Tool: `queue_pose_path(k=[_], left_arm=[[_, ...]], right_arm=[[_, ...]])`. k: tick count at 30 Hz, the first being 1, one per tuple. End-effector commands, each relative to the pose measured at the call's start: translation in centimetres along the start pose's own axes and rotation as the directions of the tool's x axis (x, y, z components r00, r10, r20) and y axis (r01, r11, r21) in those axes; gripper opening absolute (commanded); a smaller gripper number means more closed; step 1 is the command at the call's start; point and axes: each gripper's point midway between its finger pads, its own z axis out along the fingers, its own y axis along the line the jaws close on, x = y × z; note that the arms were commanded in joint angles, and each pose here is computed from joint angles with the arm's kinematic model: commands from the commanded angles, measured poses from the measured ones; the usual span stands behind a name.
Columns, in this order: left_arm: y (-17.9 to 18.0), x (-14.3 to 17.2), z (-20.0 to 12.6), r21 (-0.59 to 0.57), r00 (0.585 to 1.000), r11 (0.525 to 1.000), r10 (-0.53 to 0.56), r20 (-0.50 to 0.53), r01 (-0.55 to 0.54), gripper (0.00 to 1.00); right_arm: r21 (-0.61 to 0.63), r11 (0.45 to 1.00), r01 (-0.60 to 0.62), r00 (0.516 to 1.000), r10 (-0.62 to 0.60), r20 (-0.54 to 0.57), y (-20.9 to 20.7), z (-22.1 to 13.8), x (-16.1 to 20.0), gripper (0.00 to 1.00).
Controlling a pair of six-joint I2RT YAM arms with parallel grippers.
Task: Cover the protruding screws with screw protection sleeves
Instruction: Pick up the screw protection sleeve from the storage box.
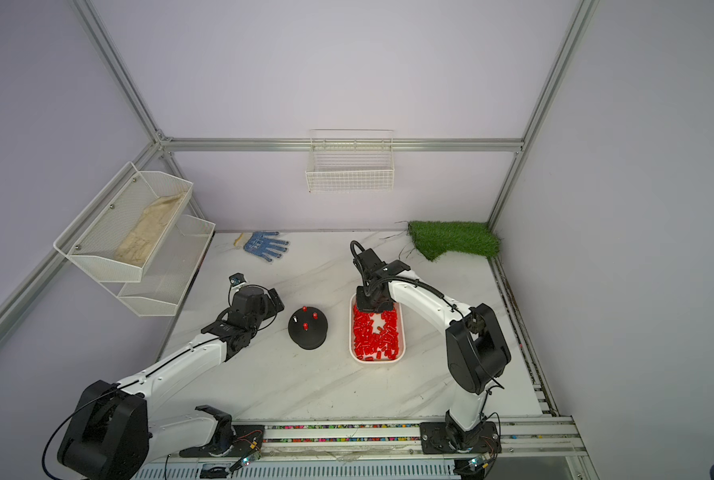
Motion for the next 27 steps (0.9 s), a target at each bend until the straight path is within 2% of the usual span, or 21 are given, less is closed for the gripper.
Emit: queue_pose_path(k=[1,11,27], left_arm=[[-1.2,-1.8,-0.3,0.023,0.999,1.000,-0.005,0.038,0.004,1.00],[-1.1,-1.7,-0.2,0.017,0.999,1.000,0.001,0.035,-0.002,1.00],[-0.9,-1.3,-0.1,0.014,1.000,1.000,-0.003,0.030,0.002,1.00]], right_arm=[[0.086,0.996,0.015,1.000,-0.012,-0.029,-1.9,1.8,0.4,0.14],[0.146,0.988,0.044,0.992,-0.026,-0.121,-3.7,2.8,2.9,0.19],[0.175,0.977,0.123,0.974,-0.085,-0.209,-4.5,5.2,3.3,0.23]])
